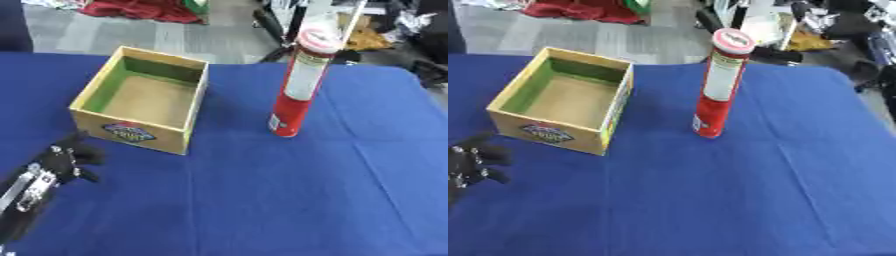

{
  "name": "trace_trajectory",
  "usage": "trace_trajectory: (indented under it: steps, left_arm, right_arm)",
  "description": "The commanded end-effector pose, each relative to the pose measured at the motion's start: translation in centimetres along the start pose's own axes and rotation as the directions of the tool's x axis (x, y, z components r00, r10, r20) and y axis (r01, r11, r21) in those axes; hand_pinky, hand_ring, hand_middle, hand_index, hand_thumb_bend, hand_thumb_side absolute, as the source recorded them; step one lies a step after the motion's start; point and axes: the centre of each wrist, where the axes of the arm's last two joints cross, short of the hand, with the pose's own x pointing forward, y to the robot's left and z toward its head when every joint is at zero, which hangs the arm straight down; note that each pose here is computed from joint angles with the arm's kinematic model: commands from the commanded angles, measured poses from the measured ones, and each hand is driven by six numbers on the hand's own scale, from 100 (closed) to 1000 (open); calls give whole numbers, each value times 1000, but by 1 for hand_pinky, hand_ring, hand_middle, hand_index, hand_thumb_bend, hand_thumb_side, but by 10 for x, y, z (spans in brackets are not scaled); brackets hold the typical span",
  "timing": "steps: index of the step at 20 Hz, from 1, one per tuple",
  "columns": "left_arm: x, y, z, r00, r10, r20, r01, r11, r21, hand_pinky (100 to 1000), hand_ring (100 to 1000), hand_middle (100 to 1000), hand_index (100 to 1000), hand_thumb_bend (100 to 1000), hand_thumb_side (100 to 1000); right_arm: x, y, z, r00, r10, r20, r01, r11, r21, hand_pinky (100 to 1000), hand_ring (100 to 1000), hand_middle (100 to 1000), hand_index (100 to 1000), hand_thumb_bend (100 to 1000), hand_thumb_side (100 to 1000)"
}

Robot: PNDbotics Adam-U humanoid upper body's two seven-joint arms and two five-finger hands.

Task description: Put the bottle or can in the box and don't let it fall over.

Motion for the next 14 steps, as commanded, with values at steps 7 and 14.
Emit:
trace_trajectory:
  steps: [7, 14]
  left_arm:
    - [8, 0, -6, 999, -7, 37, 8, 1000, -19, 646, 767, 726, 964, 100, 871]
    - [9, 0, -7, 999, -3, 41, 4, 1000, -22, 646, 767, 726, 963, 100, 872]
  right_arm:
    - [6, 4, -24, 933, 291, 211, -345, 891, 296, 1000, 957, 947, 993, 100, 324]
    - [3, 14, -32, 915, 338, 219, -395, 861, 320, 1000, 963, 953, 994, 100, 341]
